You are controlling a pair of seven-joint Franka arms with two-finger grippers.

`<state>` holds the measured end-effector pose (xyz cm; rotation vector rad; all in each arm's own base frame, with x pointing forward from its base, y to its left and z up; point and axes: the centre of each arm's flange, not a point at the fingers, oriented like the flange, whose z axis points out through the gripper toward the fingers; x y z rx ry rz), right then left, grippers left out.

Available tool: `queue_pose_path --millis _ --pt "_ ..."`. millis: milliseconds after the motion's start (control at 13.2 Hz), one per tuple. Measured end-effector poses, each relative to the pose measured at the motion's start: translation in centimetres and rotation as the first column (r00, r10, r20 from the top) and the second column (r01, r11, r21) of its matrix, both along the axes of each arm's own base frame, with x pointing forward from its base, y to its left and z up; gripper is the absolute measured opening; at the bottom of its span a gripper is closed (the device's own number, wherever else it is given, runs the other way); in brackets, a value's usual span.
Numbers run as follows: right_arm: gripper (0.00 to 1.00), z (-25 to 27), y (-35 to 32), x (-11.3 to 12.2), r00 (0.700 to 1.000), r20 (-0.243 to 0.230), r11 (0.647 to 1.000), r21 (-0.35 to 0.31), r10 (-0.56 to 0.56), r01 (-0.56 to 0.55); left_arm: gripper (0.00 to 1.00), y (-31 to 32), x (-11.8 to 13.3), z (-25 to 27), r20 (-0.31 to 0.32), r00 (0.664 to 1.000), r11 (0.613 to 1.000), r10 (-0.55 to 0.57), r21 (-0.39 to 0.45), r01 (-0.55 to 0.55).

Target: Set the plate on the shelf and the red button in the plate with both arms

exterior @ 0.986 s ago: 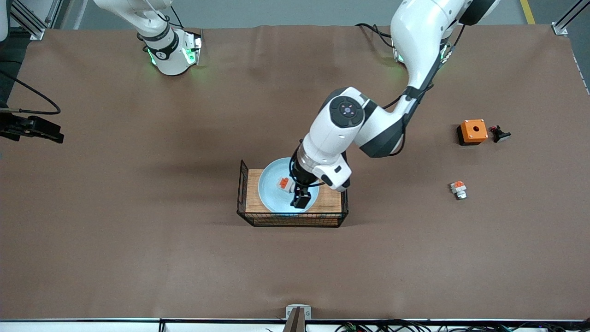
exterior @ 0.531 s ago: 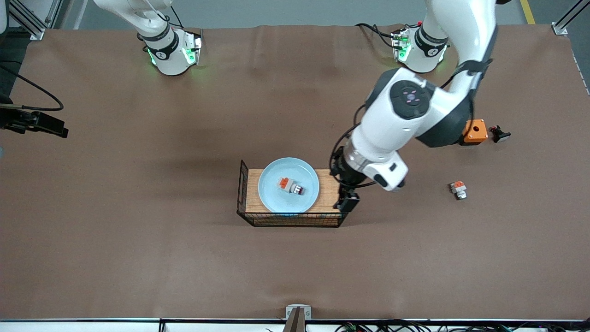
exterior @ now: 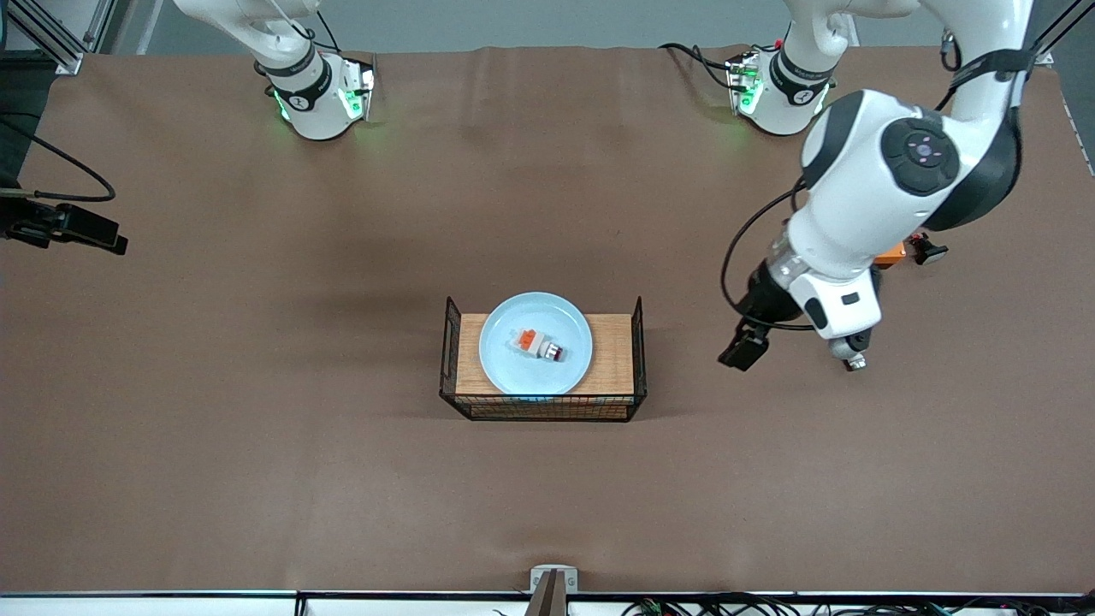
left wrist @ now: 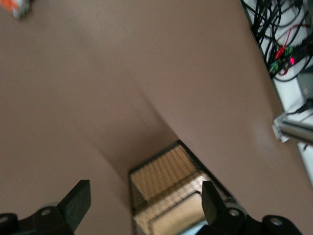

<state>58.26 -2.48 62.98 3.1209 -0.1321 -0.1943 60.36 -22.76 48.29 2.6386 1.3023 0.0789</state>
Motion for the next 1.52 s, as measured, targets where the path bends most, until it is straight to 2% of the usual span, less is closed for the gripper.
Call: queue_pose_path --millis 76,152,303,379,531,759,910,1062,1290,1517 --pt "1.00 0.2 -0.5 -0.1 1.000 0.002 1.000 0.002 0.005 -0.005 1.00 1.8 -0.3 -0.3 0.010 0.992 0.992 -0.123 0.029 0.122" --pt "1.00 0.3 -1.0 -0.3 1.000 0.005 1.000 0.004 0.008 -0.008 1.00 3.6 -0.6 -0.6 0.015 0.969 0.968 -0.247 0.058 0.246" --pt "1.00 0.7 -1.4 -1.0 1.000 0.016 1.000 0.007 0.008 -0.008 1.00 7.4 -0.9 -1.2 0.003 0.892 0.887 -0.452 0.101 0.450" --pt "1.00 0.9 -1.4 -1.6 1.000 0.028 1.000 0.009 0.009 -0.009 1.00 9.3 -1.1 -1.4 -0.023 0.862 0.856 -0.506 0.105 0.506" --pt "1.00 1.4 -1.4 -2.9 0.998 0.061 1.000 0.012 0.010 -0.011 1.00 13.0 -1.2 -1.3 -0.054 0.833 0.826 -0.551 0.103 0.554" --pt "1.00 2.2 -1.3 -4.8 0.996 0.089 1.000 0.016 0.013 -0.014 1.00 19.4 -1.2 0.1 -0.052 0.758 0.749 -0.650 0.124 0.651" --pt "1.00 2.6 -1.4 -5.7 0.995 0.099 1.000 0.017 0.012 -0.014 1.00 23.6 -2.1 2.0 -0.049 0.731 0.720 -0.680 0.142 0.679" --pt "1.00 2.9 -1.4 -6.6 0.993 0.115 1.000 0.018 0.012 -0.015 1.00 25.2 -3.4 4.8 -0.040 0.716 0.701 -0.697 0.168 0.693" --pt "1.00 3.5 -1.5 -7.5 0.991 0.126 0.999 0.019 0.043 -0.046 1.00 24.7 -5.1 8.1 -0.028 0.710 0.691 -0.704 0.205 0.693" --pt "1.00 3.3 -2.8 -7.7 0.989 0.126 0.997 0.021 0.074 -0.078 1.00 24.3 -5.6 9.6 -0.013 0.707 0.686 -0.707 0.228 0.691"
